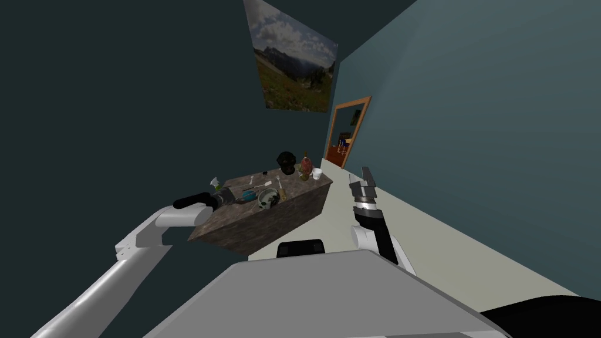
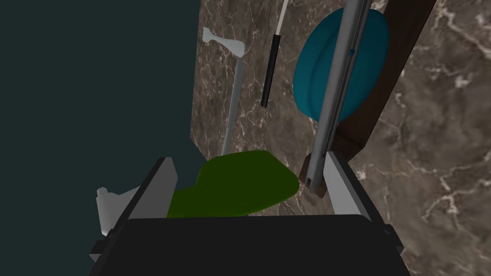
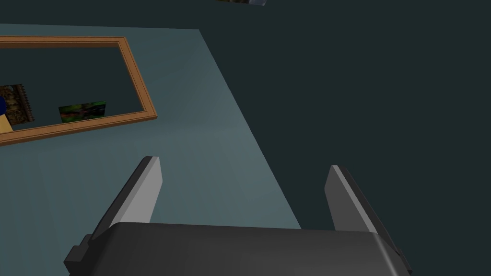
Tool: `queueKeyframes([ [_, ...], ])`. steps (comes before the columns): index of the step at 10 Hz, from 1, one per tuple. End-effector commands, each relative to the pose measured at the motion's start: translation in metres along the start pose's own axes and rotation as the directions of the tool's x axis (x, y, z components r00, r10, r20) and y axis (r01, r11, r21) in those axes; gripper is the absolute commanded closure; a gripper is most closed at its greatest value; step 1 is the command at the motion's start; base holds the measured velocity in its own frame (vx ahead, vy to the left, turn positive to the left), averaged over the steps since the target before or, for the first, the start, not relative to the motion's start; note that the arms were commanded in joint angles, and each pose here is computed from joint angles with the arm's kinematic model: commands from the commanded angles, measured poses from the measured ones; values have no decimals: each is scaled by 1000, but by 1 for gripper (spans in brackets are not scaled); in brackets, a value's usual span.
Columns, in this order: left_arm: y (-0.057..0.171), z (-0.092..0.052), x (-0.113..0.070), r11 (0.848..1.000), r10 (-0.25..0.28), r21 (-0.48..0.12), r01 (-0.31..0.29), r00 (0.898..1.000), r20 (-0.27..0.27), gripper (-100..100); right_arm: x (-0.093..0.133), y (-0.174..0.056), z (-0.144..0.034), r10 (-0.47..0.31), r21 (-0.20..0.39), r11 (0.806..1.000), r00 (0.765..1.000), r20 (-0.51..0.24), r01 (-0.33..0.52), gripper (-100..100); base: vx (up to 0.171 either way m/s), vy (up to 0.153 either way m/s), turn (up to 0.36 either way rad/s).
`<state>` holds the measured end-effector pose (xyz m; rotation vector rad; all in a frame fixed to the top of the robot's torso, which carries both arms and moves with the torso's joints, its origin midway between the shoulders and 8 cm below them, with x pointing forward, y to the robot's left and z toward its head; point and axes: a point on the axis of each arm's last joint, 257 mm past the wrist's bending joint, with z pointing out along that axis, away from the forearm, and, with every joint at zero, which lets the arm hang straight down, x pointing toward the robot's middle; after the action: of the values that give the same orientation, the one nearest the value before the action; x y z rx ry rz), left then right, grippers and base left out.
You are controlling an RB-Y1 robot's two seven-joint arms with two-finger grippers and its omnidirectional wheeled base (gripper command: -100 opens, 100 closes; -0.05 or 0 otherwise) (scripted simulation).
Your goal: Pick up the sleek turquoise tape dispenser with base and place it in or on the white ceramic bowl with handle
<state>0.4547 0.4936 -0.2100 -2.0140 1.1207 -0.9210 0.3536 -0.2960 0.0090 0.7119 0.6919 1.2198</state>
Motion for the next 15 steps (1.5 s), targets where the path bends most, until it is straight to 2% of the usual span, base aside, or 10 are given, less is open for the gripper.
queueKeyframes([
  [1, 7, 0, -6, 999, -10, -37, 10, 1000, 26, -100, 0, 0, 0, 0, 0, 1000, 1000, 0, 0, 0, 36, -10, -22],
  [2, 8, 0, -7, 999, -9, -42, 11, 999, 31, -100, 0, 0, 0, 0, 0, 1000, 1000, 0, 0, 0, 16, -4, 7],
  [7, 23, 3, -22, 985, -52, -158, 69, 992, 112, -100, 0, 0, 0, 0, 0, 1000, 1000, 0, 0, 0, 45, -13, -25],
  [9, 30, 1, -28, 980, -48, -186, 72, 990, 135, -100, 0, 0, 0, 0, 0, 1000, 1000, 0, 0, 0, 32, -13, -5],
  [15, 52, -4, -42, 944, -60, -303, 128, 973, 224, -100, 0, 0, 0, 0, 0, 1000, 1000, 0, 0, 0, 44, -11, -14],
])
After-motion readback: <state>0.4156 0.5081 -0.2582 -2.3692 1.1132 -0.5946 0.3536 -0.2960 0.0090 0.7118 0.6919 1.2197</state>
